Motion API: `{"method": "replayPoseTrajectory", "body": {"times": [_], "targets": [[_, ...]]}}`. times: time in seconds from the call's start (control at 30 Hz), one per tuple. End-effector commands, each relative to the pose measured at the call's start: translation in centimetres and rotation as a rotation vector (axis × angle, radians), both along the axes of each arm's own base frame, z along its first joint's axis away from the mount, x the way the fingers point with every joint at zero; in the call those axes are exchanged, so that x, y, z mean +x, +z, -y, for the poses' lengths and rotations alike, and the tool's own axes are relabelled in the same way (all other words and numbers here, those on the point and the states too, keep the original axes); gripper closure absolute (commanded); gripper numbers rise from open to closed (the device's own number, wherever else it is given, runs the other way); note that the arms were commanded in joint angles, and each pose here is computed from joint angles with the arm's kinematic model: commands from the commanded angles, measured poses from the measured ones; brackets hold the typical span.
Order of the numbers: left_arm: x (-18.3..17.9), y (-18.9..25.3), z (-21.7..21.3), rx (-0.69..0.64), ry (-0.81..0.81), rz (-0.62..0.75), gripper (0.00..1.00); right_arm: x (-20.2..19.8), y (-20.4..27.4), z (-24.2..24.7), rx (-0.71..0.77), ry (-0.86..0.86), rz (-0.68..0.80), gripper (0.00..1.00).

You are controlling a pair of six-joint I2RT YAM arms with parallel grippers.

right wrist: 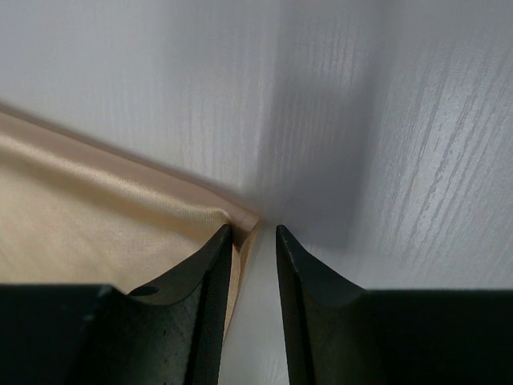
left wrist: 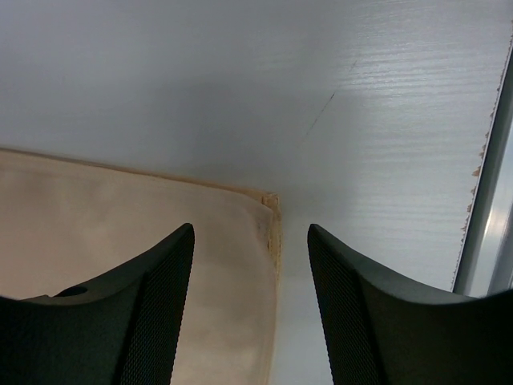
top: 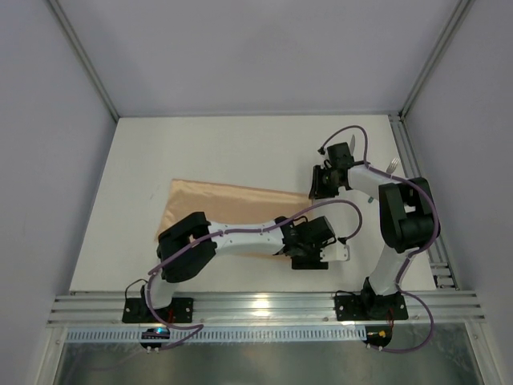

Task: Fold the napkin into a case and place the utensils inside
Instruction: Rotate the rectangle-folded napkin at the center of the board.

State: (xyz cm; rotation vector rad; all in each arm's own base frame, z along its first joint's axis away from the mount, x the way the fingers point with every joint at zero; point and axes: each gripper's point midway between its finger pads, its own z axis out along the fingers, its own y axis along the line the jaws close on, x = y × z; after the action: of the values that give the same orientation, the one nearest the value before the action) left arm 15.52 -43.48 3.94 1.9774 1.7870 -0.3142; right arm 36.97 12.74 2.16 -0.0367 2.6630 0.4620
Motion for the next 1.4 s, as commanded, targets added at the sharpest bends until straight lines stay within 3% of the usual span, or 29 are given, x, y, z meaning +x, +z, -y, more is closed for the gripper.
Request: {"method": "replayPoseTrajectory", "body": {"times": [0.0,0.3,0.33,0.57,0.67,0.8,1.07,1.27,1.33,1.37], "targets": [[0.4,-0.1,1.6,-0.037,0.014,0.002,0.39,1.4,1.0,-0.2,0.010,0.012,0.039,0.67],[0.5,-2.0,1.2,0.009,0.042,-0.013,0.45,1.6,1.3,-0.2,0.011,0.014,0.046,0.67],[0.5,-2.1,1.2,0.013,0.044,-0.013,0.53,1.6,1.3,-0.2,0.009,0.013,0.043,0.67],[0.0,-2.0,0.0,0.052,0.050,-0.030,0.81,1.4,1.1,0.8,-0.048,0.000,0.033,0.65],[0.3,-1.4,-1.2,0.075,0.071,-0.008,0.99,0.9,2.4,0.8,-0.040,0.007,0.046,0.64],[-0.6,-0.7,-3.9,0.113,0.034,-0.021,1.00,0.1,4.5,0.7,-0.023,0.007,0.081,0.58],[-7.7,-0.6,-12.3,0.260,-0.171,-0.283,1.00,-1.9,3.6,-1.9,0.062,0.113,0.007,0.53],[-11.2,0.3,-15.1,0.295,-0.234,-0.446,0.99,-4.3,2.2,-8.7,0.113,0.331,-0.036,0.52],[-11.5,0.3,-15.1,0.295,-0.230,-0.462,0.96,-5.2,2.1,-10.4,0.108,0.389,-0.038,0.51],[-11.6,0.2,-15.2,0.300,-0.230,-0.466,0.88,-5.5,2.0,-10.8,0.106,0.402,-0.043,0.50]]}}
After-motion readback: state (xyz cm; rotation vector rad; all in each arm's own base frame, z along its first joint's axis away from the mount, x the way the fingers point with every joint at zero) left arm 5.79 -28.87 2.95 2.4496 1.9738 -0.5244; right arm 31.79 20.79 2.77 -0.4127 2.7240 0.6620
